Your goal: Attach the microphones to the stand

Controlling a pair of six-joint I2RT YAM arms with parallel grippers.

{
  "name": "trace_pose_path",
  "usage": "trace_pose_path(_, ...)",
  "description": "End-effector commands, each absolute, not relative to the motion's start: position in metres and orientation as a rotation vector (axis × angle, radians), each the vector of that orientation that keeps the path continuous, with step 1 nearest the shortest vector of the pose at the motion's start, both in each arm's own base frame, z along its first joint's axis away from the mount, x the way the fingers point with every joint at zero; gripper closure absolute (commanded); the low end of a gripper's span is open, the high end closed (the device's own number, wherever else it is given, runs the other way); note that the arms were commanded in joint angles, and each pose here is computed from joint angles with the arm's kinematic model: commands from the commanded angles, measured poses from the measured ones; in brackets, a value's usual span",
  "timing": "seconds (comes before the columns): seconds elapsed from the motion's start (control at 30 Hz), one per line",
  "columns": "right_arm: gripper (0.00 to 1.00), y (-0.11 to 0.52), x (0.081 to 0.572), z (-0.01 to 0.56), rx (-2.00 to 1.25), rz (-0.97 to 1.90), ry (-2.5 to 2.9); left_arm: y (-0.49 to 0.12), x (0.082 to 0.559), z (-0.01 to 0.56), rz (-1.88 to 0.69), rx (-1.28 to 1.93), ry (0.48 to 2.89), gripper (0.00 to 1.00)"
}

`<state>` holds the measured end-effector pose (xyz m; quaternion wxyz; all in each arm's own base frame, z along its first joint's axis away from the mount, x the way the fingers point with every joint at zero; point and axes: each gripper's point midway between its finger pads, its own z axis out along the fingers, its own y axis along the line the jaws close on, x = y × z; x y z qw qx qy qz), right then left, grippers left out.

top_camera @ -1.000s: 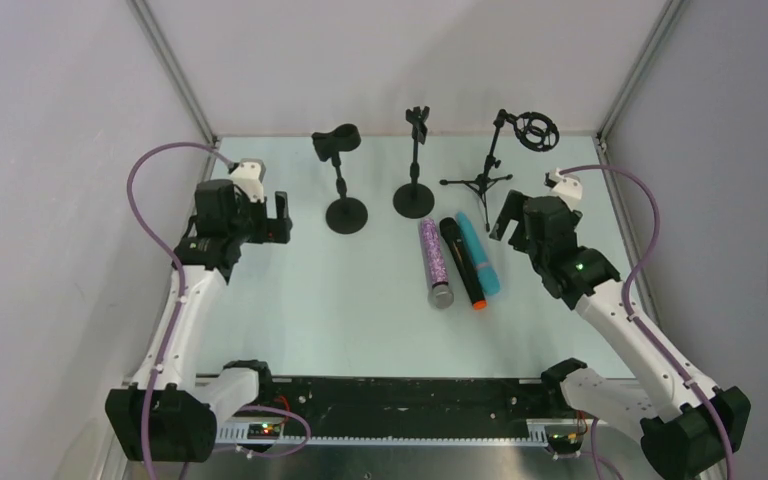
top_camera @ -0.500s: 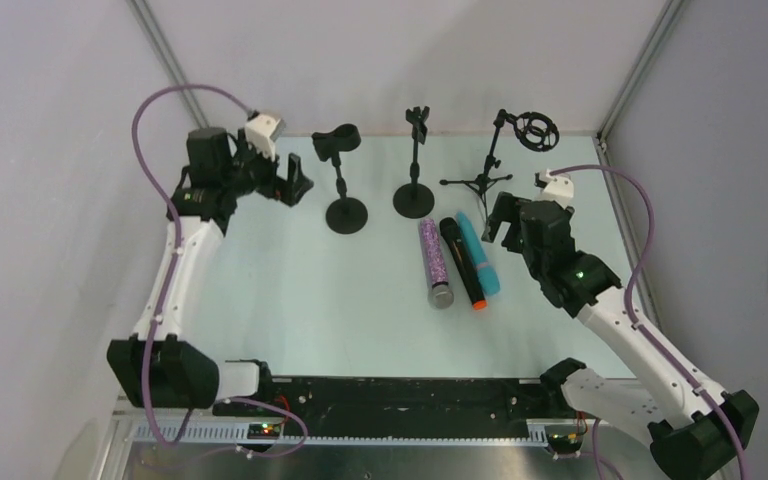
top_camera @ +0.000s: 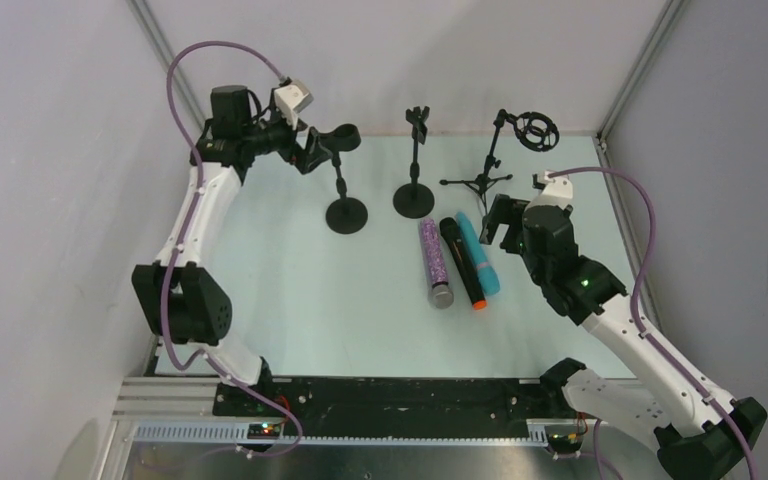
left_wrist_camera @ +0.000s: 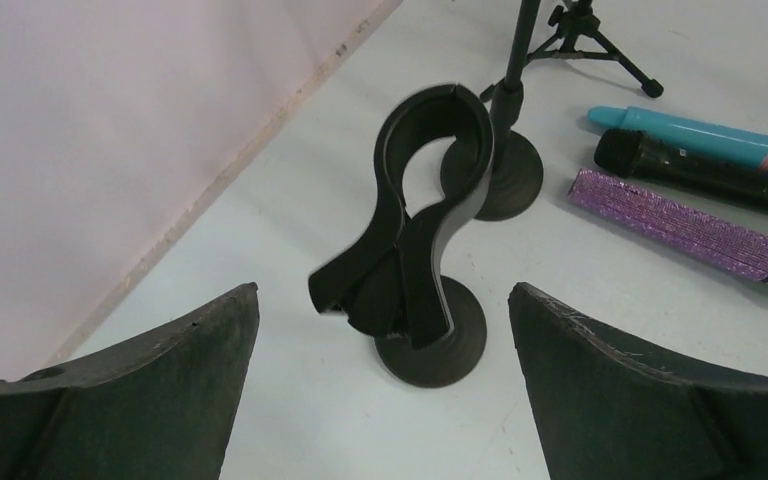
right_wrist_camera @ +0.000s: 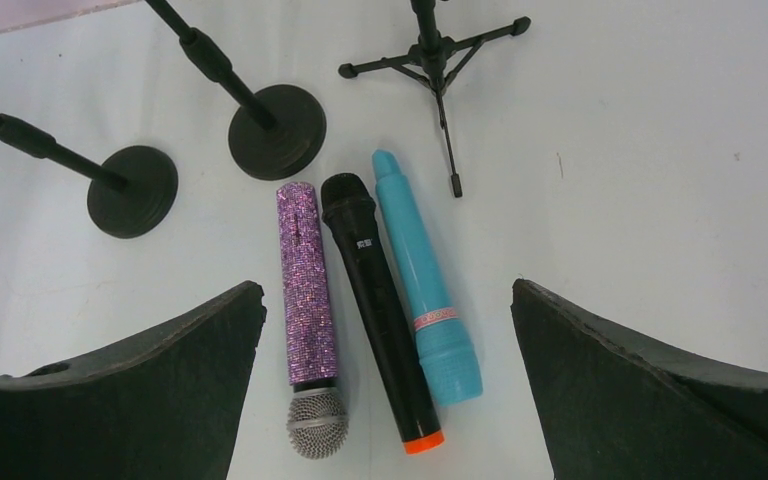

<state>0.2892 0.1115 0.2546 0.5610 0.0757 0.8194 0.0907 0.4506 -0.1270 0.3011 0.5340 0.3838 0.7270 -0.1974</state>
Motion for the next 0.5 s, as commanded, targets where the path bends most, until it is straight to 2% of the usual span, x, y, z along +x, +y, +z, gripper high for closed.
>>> trace_pose_path(0.0,0.0,0.11,0.291,0.275,0.179,0.21,1.882,-0.145,0.456,0.335,-0.508,1.019,1.573,0.0)
trace_pose_path(0.3,0.01,0.112,0.288,0.289,0.188,0.248,1.864,-0.16,0.468,0.332,-0.456,1.098,1.531,0.0)
trace_pose_path(0.37,0.01,0.114,0.288,0.293,0.189,0.262,1.854,-0.16,0.473,0.329,-0.444,1.108,1.539,0.02)
trace_pose_path(0.47,0.01,0.115,0.287,0.3,0.181,0.267,1.843,-0.158,0.479,0.323,-0.432,1.112,1.56,0.09)
